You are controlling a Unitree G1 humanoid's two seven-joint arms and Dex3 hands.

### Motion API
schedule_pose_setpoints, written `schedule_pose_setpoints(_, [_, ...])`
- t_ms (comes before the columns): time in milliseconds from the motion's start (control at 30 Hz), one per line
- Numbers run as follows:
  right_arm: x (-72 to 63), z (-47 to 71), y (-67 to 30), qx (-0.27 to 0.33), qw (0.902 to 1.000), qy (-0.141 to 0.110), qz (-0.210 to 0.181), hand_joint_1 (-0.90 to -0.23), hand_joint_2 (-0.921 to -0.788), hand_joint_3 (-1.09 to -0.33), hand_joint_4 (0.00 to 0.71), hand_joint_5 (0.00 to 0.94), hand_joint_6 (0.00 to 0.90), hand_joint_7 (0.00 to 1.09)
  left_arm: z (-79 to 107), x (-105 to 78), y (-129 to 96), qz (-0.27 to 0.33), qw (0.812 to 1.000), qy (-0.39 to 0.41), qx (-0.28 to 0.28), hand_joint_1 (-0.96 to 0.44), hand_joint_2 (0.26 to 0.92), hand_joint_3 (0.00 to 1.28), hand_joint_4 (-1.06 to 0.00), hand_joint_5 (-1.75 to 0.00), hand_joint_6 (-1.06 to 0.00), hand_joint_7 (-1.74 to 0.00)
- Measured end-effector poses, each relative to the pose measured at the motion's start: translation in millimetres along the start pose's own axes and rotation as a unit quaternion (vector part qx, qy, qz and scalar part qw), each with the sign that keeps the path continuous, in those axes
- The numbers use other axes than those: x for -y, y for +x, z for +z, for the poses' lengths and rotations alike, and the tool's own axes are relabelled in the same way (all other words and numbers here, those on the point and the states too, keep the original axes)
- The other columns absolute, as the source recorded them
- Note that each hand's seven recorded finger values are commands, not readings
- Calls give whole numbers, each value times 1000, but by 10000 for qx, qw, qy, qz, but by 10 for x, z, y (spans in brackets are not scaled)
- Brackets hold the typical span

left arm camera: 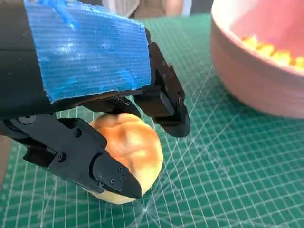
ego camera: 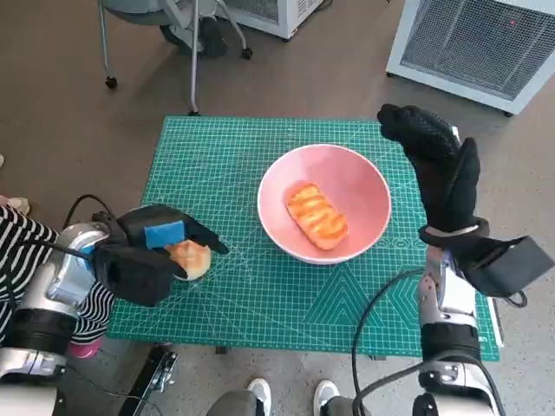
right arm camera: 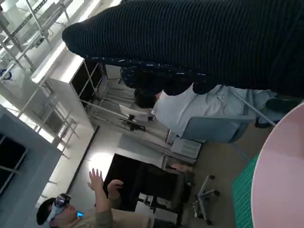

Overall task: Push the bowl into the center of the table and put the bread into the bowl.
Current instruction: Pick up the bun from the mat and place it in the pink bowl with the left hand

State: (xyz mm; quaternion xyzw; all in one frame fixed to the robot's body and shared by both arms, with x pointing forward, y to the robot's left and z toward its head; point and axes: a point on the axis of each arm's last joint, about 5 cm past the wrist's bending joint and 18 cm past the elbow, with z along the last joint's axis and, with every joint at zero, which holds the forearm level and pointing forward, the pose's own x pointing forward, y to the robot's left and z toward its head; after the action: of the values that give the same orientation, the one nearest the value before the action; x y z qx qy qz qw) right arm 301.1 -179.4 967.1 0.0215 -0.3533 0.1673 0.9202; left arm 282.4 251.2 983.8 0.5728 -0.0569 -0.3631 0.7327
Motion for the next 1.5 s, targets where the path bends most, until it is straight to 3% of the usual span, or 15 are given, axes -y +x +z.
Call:
schedule_pose_setpoints(167, [0, -4, -3, -11, 10000, 5, -5, -711, -921, -702, 138, 0, 22, 457, 32, -69, -25, 187, 9998, 84, 78, 102, 888, 27, -675, -613, -637, -609])
schedule_pose_setpoints(600, [-7, -13, -7, -24, 10000, 34, -20, -711, -921, -701, 137, 0, 25, 459, 155, -310, -61, 707, 9964, 317, 333, 100, 898, 16, -673, -641, -621, -637])
schedule_pose_setpoints(667, [-7, -13, -7, -23, 10000, 35, -20, -711, -921, -700, 137, 0, 25, 459, 172, -338, -64, 763, 9958, 346, 359, 226, 909, 87, -626, -976, -610, -675])
schedule_pose_setpoints(733, [-6, -13, -7, -22, 10000, 37, -25, -711, -921, -700, 137, 0, 26, 459, 192, -360, -70, 818, 9952, 368, 390, 291, 915, 128, -598, -1154, -603, -698])
schedule_pose_setpoints(867, [-4, -12, -8, -21, 10000, 37, -29, -711, -921, -699, 137, 0, 27, 460, 234, -413, -75, 908, 9939, 409, 465, 340, 919, 161, -574, -1292, -595, -721])
schedule_pose_setpoints(967, [-3, -12, -8, -21, 10000, 36, -34, -711, -921, -697, 139, 1, 29, 461, 276, -471, -77, 984, 9926, 440, 553, 114, 920, 171, -584, -1286, -514, -1115])
schedule_pose_setpoints(1067, [-2, -12, -9, -22, 10000, 36, -38, -712, -921, -696, 140, 1, 30, 460, 322, -537, -72, 1055, 9912, 489, 633, 38, 921, 175, -587, -1277, -486, -1249])
schedule_pose_setpoints(1500, [1, -11, -10, -20, 10000, 21, -71, -712, -921, -694, 141, 2, 32, 458, 713, -958, 88, 1642, 9760, 642, 1277, 1, 921, 203, -555, -1299, -446, -1354])
